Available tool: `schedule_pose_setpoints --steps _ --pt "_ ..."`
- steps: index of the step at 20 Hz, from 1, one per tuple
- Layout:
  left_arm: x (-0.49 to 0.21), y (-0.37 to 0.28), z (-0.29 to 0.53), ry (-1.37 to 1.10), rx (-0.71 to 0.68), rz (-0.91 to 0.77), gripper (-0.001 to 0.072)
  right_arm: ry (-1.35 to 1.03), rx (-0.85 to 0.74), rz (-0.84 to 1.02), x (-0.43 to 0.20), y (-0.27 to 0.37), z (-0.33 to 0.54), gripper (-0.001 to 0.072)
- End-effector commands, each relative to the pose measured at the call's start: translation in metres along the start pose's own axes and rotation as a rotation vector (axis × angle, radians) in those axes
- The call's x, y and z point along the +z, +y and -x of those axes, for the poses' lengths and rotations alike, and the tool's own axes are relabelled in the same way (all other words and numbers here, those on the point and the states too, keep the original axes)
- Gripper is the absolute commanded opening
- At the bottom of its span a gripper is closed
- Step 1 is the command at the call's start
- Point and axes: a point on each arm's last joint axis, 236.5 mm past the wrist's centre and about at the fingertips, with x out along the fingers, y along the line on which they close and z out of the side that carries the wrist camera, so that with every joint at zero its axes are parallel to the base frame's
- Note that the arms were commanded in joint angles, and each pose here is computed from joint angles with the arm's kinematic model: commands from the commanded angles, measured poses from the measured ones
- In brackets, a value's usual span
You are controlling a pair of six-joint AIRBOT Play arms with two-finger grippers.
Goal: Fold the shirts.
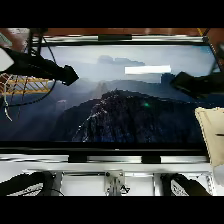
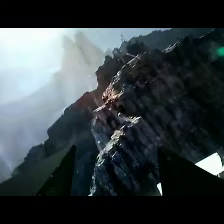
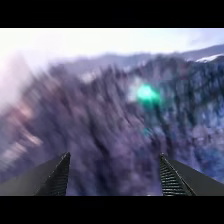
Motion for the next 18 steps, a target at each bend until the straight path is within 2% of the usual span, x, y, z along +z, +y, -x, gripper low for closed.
schedule_pose_setpoints --steps 1,2,4,8,18 --pt "-0.055 0.037 -0.052 0.274 0.118 0.099 0.0585 0.111 -0.178 0.242 -0.013 0.013 -0.04 0.0653" --pt "-0.072 0.043 -0.065 0.354 0.138 0.104 0.0587 0.146 -0.188 0.241 -0.016 0.012 -0.044 0.0653" --pt "-0.084 0.045 -0.083 0.41 0.135 0.107 0.069 0.17 -0.188 0.235 -0.018 0.012 -0.048 0.0654" --pt "-0.066 0.047 -0.09 0.328 0.137 0.1 0.0688 0.169 -0.181 0.234 -0.018 0.014 -0.048 0.0653" --pt "-0.062 0.047 -0.093 0.31 0.137 0.095 0.0686 0.167 -0.181 0.234 -0.018 0.014 -0.048 0.0654"
